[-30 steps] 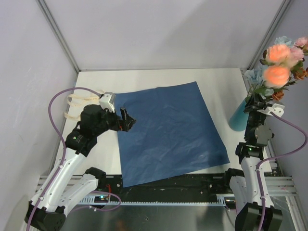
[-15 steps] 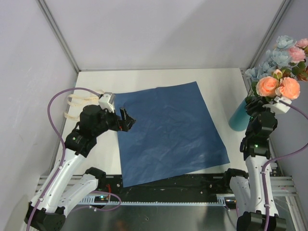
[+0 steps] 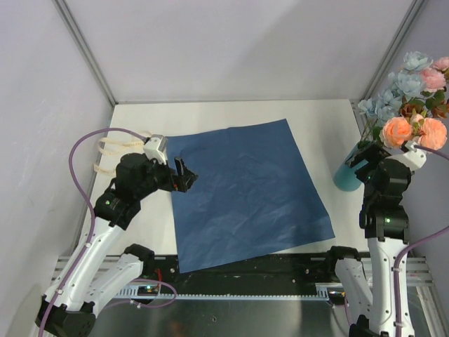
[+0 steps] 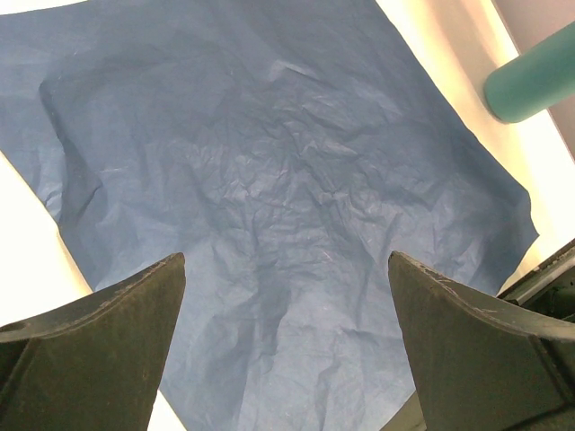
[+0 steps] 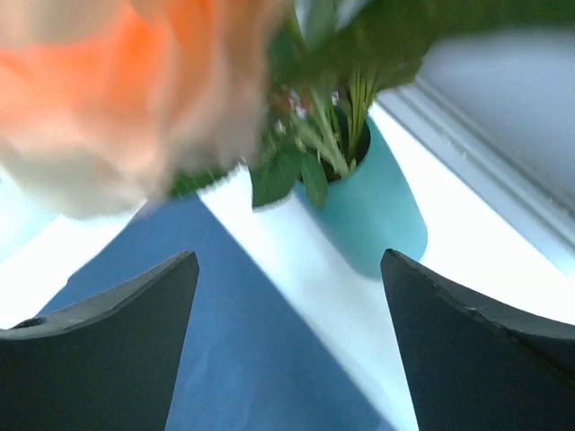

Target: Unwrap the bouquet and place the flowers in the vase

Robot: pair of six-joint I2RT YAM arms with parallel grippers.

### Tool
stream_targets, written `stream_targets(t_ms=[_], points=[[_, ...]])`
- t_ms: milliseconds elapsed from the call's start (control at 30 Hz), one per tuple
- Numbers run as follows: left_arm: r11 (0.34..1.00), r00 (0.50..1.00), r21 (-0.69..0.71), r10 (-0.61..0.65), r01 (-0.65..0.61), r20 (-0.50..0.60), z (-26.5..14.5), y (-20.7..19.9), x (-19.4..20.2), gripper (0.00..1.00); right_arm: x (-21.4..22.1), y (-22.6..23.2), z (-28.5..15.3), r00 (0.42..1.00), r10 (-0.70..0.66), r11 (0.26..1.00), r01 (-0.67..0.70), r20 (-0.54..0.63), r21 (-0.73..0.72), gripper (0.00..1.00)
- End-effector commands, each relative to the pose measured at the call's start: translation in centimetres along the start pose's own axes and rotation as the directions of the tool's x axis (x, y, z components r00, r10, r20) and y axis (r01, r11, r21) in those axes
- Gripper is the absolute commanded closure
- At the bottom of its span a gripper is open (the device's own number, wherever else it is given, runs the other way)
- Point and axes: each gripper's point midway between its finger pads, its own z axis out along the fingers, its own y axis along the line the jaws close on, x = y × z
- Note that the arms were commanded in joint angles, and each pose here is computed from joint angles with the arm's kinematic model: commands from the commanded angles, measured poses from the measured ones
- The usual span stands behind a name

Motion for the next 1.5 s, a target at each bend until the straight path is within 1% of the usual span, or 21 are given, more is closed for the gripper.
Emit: stream_targets(t_ms=[0, 100, 200, 300, 400, 500, 600, 700, 800, 933, 1100, 1267, 1467], points=[[0.999, 1.0, 0.03, 0.019, -0.02, 0.018, -0.3, -0.5, -0.4, 0.01, 3.4, -0.5, -3.0, 0.98, 0.037, 0.999, -0.036, -0.197, 0.009, 0.08], [0.999, 1.0, 0.034, 0.02, -0.021, 0.022, -0.4, -0.6, -0.5, 0.01, 5.7, 0.0, -4.5, 0.952, 0.028, 0.998, -0.041, -0.305, -0.038, 0.02], [0.999, 1.0, 0.036, 0.018, -0.019, 0.021, -0.3, -0.6, -0.5, 0.01, 7.3, 0.6, -6.2, 0.92, -0.001, 0.995, -0.04, -0.392, -0.095, 0.01], [0.999, 1.0, 0.039, 0.016, -0.017, 0.02, -0.3, -0.7, -0.5, 0.01, 8.6, 1.8, -8.1, 0.884, -0.036, 0.98, -0.06, -0.466, -0.19, 0.01], [0.999, 1.0, 0.038, 0.017, -0.018, 0.026, -0.5, -0.7, -0.7, 0.0, 9.4, 4.4, -10.4, 0.85, -0.106, 0.928, -0.103, -0.516, -0.359, 0.01], [0.999, 0.999, 0.048, 0.022, -0.024, 0.04, -0.7, -1.0, -0.9, 0.0, 9.6, 6.7, -12.4, 0.827, -0.164, 0.85, -0.158, -0.538, -0.502, 0.01], [0.997, 0.998, 0.076, 0.028, -0.033, 0.061, -1.0, -1.6, -1.3, 0.0, 9.2, 7.9, -13.1, 0.831, -0.181, 0.808, -0.18, -0.526, -0.561, 0.01], [0.994, 0.994, 0.099, 0.034, -0.044, 0.103, -1.5, -2.1, -2.1, 0.0, 8.8, 9.0, -13.6, 0.852, -0.187, 0.761, -0.19, -0.489, -0.621, 0.01], [0.987, 0.987, 0.145, 0.043, -0.066, 0.152, -2.2, -3.1, -2.8, 0.0, 8.9, 9.6, -13.9, 0.875, -0.207, 0.716, -0.169, -0.438, -0.678, 0.01], [0.97, 0.975, 0.22, 0.054, -0.102, 0.217, -3.3, -4.7, -3.6, 0.0, 9.3, 9.9, -13.6, 0.893, -0.233, 0.681, -0.133, -0.386, -0.72, 0.01], [0.947, 0.948, 0.282, 0.06, -0.153, 0.312, -5.0, -6.1, -4.5, 0.0, 8.4, 11.2, -13.9, 0.918, -0.231, 0.62, -0.117, -0.323, -0.776, 0.01], [0.939, 0.935, 0.297, 0.065, -0.176, 0.348, -5.6, -6.5, -4.7, 0.0, 7.4, 12.3, -14.2, 0.933, -0.205, 0.582, -0.127, -0.296, -0.803, 0.01], [0.937, 0.935, 0.299, 0.067, -0.178, 0.348, -5.6, -6.6, -4.6, 0.0, 7.0, 12.6, -14.0, 0.938, -0.197, 0.576, -0.126, -0.286, -0.808, 0.01]])
